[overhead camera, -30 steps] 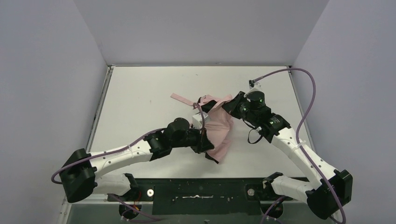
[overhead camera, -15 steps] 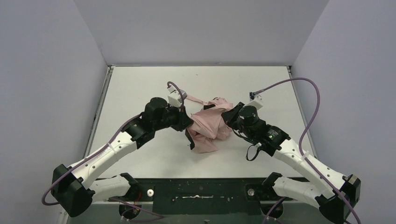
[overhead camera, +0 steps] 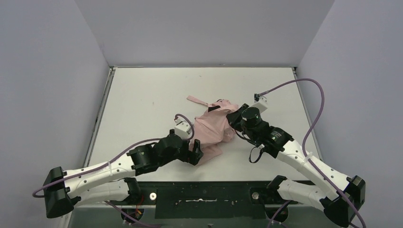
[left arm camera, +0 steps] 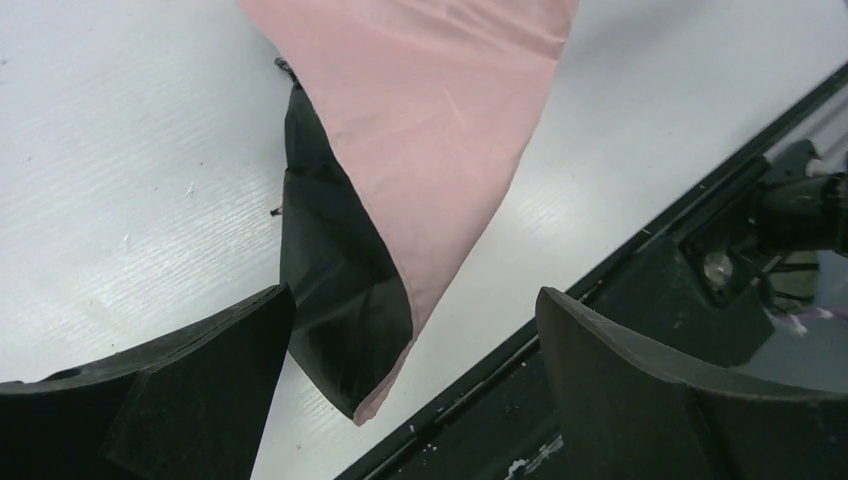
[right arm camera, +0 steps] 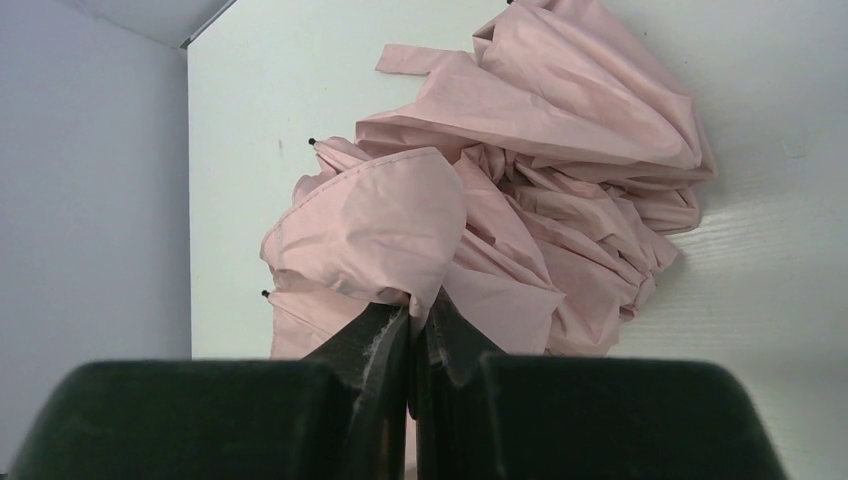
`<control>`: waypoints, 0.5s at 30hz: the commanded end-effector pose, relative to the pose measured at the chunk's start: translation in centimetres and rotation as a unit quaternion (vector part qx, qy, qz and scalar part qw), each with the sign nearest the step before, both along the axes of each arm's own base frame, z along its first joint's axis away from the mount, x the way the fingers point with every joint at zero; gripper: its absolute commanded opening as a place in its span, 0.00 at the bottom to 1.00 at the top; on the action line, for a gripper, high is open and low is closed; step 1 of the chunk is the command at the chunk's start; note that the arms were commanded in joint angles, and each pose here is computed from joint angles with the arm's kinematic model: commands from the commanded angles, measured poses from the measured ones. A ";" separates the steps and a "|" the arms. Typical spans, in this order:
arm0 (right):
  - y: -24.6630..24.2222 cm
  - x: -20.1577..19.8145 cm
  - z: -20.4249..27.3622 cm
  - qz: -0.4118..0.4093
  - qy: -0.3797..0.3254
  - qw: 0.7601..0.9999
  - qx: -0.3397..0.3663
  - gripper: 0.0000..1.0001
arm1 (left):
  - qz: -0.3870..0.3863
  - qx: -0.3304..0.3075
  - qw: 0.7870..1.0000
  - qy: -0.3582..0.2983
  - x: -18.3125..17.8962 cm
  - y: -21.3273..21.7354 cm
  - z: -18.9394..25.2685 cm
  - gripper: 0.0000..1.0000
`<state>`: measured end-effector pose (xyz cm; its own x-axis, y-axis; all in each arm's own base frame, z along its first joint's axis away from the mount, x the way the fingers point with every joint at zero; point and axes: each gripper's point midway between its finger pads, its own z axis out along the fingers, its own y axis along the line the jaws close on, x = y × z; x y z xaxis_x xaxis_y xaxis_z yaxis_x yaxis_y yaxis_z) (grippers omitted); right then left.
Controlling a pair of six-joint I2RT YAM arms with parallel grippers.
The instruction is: Put away the umbrella
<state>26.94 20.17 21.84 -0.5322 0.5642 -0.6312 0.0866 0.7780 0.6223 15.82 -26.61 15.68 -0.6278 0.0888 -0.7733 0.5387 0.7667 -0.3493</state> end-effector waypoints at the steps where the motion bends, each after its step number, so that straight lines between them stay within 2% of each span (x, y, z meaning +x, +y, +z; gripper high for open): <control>1: 0.3 0.9 2.6 -0.009 -0.036 0.999 0.020 0.00 | 0.112 0.016 0.993 -0.032 2.2 0.8 -0.7 0.89; 9: 0.5 0.7 2.7 0.002 -0.035 0.999 0.014 0.00 | 0.156 0.068 0.985 -0.035 1.9 1.8 -4.5 0.90; 15: 0.8 0.7 2.4 0.010 -0.033 0.999 0.012 0.00 | 0.167 0.047 0.984 -0.042 2.3 1.4 -5.2 0.91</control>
<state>26.89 20.22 21.69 -0.5394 0.5468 -0.6403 0.0751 0.7887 0.6102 16.77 -24.28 9.23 -0.6210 0.0746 -0.7803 0.3212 0.9322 -0.1666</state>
